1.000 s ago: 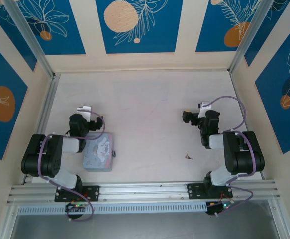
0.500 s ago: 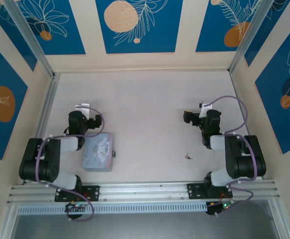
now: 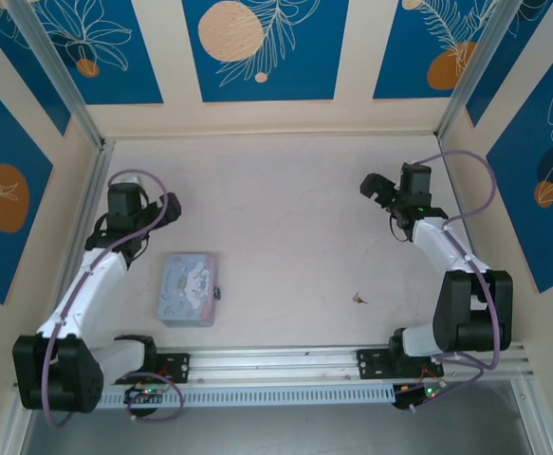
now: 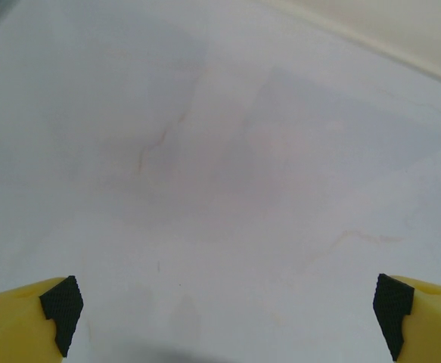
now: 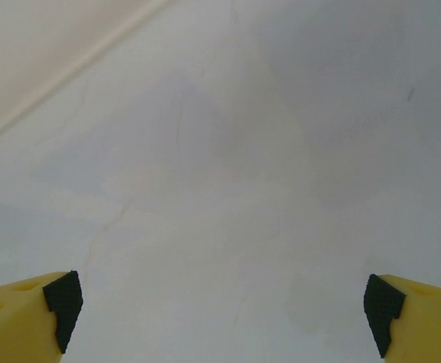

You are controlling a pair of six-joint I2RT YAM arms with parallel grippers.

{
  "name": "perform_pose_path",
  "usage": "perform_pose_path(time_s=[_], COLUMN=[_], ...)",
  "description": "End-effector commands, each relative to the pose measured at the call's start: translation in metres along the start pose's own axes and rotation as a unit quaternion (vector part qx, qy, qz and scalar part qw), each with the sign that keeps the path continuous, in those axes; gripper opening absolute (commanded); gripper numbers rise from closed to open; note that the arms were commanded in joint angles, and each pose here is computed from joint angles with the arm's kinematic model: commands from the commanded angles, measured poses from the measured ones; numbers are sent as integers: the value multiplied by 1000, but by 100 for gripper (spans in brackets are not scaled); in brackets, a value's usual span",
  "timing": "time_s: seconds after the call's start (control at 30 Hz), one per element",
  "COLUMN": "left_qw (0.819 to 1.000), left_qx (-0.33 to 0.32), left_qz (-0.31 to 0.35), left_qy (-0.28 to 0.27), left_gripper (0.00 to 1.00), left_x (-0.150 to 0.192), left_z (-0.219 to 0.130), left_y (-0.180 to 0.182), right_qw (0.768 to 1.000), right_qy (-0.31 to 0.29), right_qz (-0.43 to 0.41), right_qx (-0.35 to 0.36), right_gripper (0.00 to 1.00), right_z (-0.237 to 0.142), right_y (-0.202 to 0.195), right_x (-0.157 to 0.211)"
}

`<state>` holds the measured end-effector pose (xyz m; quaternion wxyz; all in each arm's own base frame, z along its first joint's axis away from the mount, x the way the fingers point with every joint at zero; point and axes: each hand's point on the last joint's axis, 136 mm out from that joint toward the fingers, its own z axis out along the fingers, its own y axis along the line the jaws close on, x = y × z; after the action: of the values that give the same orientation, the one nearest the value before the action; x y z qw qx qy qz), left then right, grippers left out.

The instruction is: Unlock the padlock with the key

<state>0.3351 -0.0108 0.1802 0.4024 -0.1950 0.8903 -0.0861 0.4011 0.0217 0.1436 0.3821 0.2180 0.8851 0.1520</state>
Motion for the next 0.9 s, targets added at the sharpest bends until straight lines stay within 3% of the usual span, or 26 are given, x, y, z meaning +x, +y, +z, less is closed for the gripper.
perform_pose_path(time_s=[0.0,0.23,0.5,0.7,0.87], left_qw=[985,976,969,960,957], left_qx=[-62,-47,26,93,124], left_qz=[-100,-116,-115,-129,-130], left_qy=[124,176,218,232,228], left_gripper=[100,100,100,100,100], left_x=[62,106,141,158,166], left_z=[-31,-41,-25,-20,-14], left_y=[28,32,10,-24,-56], right_qw=[994,978,942,922,922], right_qy=[106,185,300,353,355], right_qz=[5,-84,-67,-35,-24], right_qx=[-26,-58,-134,-156,-150], right_gripper=[95,92,86,78,76], right_z=[-7,-18,-30,-30,-35], right_y=[25,91,144,155,149], right_x=[52,114,185,219,222])
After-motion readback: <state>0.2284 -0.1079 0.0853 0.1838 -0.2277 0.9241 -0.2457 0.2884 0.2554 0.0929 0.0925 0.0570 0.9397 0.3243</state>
